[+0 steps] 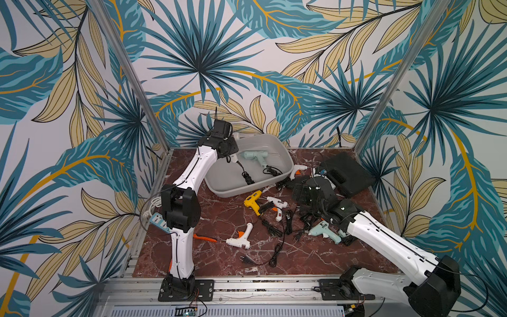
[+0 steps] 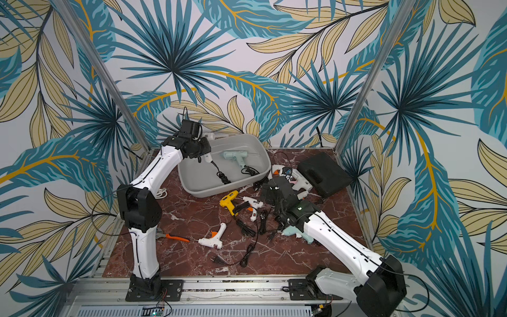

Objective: Put the hot melt glue gun into the storage box
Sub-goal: Place the hot melt adhesive gun in the storage box.

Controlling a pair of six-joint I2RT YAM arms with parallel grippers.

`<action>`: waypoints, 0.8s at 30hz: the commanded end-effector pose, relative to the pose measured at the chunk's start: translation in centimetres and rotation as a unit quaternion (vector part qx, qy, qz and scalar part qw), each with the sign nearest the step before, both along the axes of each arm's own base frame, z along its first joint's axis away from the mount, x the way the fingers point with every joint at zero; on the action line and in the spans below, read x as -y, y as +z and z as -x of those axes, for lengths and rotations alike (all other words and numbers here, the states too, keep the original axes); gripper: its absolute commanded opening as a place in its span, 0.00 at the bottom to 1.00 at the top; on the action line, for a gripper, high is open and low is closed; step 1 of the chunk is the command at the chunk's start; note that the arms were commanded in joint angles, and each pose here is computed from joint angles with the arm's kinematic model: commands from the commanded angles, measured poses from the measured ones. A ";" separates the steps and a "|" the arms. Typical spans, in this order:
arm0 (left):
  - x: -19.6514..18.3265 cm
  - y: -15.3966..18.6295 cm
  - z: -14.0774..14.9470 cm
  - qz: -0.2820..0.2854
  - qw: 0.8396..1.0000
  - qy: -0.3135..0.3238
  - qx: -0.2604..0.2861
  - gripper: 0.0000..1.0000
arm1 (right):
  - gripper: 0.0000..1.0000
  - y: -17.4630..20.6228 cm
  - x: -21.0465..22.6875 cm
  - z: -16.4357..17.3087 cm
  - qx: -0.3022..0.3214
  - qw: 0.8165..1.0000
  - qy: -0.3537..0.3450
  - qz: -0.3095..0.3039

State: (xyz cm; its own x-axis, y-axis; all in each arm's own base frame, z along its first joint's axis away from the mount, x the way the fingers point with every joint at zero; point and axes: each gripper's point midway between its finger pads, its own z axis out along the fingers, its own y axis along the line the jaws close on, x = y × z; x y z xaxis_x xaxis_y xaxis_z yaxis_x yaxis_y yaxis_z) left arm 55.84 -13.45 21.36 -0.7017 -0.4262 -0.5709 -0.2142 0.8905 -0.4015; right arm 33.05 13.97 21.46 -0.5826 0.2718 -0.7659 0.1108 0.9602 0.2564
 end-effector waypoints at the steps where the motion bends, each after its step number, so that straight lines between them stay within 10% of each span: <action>1: -0.8 1.3 -1.9 0.020 0.998 0.042 0.033 0.00 | 0.99 -0.8 0.5 0.1 -0.022 0.999 -0.024 0.006; 24: -0.9 -12.1 -4.9 0.061 0.983 0.155 -0.075 0.00 | 0.99 -2.9 -0.3 -0.2 -0.067 0.997 -0.042 -0.008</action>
